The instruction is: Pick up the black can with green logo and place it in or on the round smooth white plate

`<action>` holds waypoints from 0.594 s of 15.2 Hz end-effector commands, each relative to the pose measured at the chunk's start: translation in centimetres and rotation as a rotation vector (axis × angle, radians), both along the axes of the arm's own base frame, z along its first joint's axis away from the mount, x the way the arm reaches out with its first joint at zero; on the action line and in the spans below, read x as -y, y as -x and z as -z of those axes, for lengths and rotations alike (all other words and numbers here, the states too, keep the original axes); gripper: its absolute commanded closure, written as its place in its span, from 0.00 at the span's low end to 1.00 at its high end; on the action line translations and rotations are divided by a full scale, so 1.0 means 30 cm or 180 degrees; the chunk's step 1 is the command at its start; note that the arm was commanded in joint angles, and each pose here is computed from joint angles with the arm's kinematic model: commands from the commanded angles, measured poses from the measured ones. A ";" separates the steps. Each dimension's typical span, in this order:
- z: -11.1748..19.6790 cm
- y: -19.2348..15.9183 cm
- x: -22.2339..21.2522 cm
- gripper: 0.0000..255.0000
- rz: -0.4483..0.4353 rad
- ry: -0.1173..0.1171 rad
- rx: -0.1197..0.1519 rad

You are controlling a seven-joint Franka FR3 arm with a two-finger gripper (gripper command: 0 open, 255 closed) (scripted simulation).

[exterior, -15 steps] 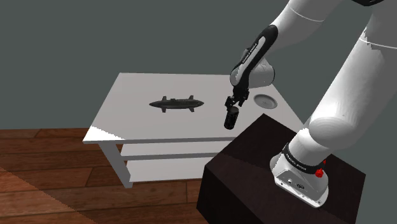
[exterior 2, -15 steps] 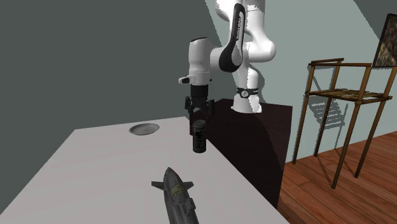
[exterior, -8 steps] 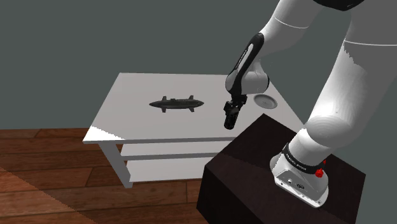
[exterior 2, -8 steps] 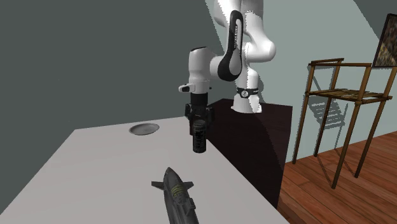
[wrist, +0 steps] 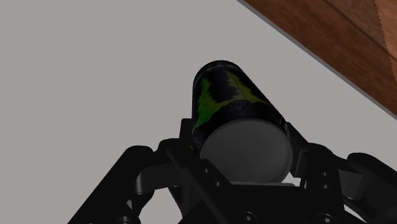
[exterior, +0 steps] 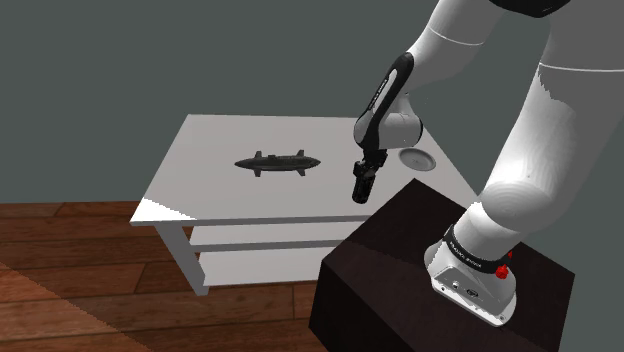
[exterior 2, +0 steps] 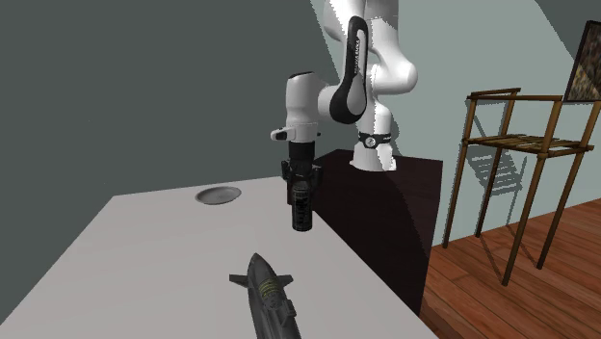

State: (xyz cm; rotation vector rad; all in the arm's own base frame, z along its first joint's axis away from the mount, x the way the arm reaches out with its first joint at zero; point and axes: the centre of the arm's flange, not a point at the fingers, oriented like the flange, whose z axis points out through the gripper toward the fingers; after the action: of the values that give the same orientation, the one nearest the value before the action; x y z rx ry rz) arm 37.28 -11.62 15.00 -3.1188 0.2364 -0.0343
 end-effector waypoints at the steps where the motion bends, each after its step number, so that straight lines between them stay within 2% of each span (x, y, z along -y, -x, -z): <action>1: 0.000 0.000 -0.001 1.00 -0.0001 -0.0001 -0.0001; 9: -0.017 0.000 -0.001 1.00 -0.0001 0.0000 -0.0001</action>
State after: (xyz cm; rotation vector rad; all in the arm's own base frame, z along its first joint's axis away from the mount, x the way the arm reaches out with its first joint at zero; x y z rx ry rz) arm 37.27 -11.61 15.24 -3.1188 0.2359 -0.0337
